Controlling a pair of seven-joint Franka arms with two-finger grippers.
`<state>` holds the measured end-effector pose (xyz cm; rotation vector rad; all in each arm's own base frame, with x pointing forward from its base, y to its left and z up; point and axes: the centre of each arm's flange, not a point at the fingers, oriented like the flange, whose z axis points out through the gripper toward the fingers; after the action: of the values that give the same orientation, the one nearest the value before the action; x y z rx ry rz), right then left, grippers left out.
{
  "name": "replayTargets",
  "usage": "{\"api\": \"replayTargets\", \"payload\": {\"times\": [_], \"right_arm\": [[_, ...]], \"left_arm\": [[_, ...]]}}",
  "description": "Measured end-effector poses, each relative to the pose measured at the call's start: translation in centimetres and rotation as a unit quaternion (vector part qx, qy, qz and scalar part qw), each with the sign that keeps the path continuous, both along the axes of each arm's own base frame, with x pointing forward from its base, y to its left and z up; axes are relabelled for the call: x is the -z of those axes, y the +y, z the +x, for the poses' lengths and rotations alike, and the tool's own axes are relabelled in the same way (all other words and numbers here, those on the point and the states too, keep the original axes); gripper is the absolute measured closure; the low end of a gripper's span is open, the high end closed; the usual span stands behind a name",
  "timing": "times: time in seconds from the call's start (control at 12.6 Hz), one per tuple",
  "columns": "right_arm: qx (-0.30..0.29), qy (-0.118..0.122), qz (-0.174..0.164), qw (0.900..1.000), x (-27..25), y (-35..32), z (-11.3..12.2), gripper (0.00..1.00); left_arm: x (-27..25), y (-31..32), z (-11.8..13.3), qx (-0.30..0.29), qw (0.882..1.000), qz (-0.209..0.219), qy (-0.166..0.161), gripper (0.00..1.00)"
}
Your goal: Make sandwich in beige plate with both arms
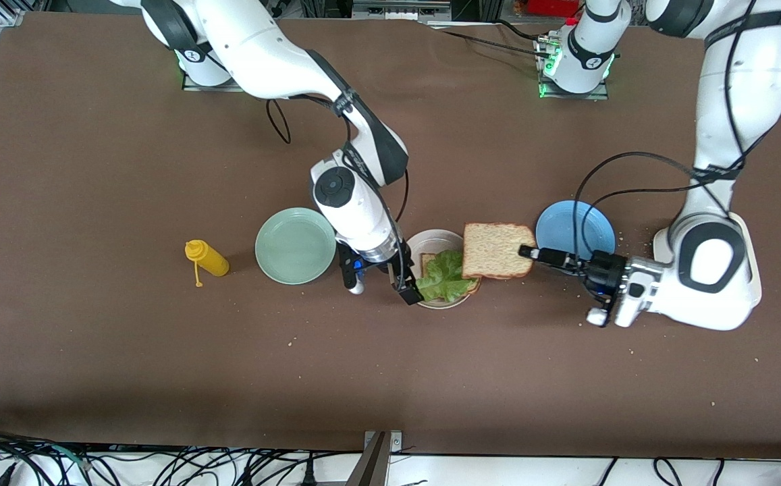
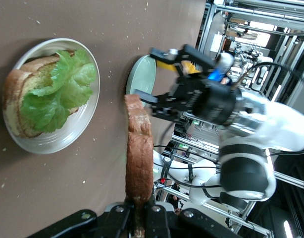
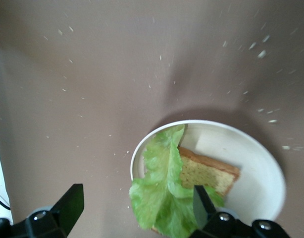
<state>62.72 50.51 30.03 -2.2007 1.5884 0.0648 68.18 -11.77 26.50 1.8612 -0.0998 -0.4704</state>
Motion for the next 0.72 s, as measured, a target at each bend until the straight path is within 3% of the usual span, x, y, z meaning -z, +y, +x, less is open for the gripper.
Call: {"api": "replayTargets", "payload": {"times": [0.4, 0.72], "right_arm": [[-0.088, 0.044, -0.045, 0.994, -9.2, -9.1, 3.1, 0.02], [-0.212, 0.054, -0.071, 0.973, -14.3, -16.5, 4.0, 0.02]], "left_arm": [[4.8, -7.0, -0.3, 0.011, 0.998, 0.016, -0.055, 0.92], [5.9, -9.9, -0.4, 0.004, 0.996, 0.039, -0.081, 0.92]]}}
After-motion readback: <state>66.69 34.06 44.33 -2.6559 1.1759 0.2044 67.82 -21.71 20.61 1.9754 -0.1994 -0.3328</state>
